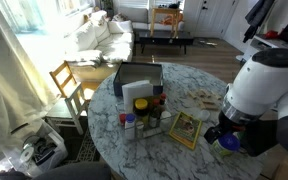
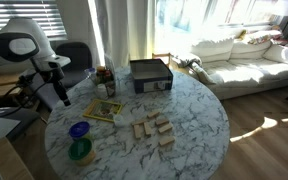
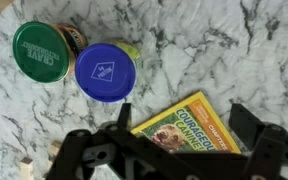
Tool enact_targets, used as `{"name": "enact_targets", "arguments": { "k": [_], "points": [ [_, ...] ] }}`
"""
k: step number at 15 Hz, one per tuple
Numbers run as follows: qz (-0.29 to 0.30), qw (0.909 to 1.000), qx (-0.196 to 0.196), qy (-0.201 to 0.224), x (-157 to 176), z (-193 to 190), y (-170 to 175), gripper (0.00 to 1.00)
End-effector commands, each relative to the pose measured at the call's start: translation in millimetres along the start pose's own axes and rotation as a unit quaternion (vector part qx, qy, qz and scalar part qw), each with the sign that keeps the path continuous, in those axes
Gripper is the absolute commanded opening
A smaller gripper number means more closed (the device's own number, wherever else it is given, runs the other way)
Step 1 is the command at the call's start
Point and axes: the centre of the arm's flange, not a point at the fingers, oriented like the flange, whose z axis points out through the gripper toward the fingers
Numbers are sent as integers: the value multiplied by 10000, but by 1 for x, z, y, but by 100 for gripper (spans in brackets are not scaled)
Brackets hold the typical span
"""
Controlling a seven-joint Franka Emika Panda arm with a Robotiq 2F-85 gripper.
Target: Take the lids off the cans than stack the cans
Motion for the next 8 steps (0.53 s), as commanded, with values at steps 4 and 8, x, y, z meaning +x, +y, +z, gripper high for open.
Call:
{"name": "enact_targets", "arguments": {
  "k": [4,8],
  "points": [
    [9,9999,-24,-113,0,19,-2,100],
    [152,9994,-246,-178,6,30,2,100]
  ]
}}
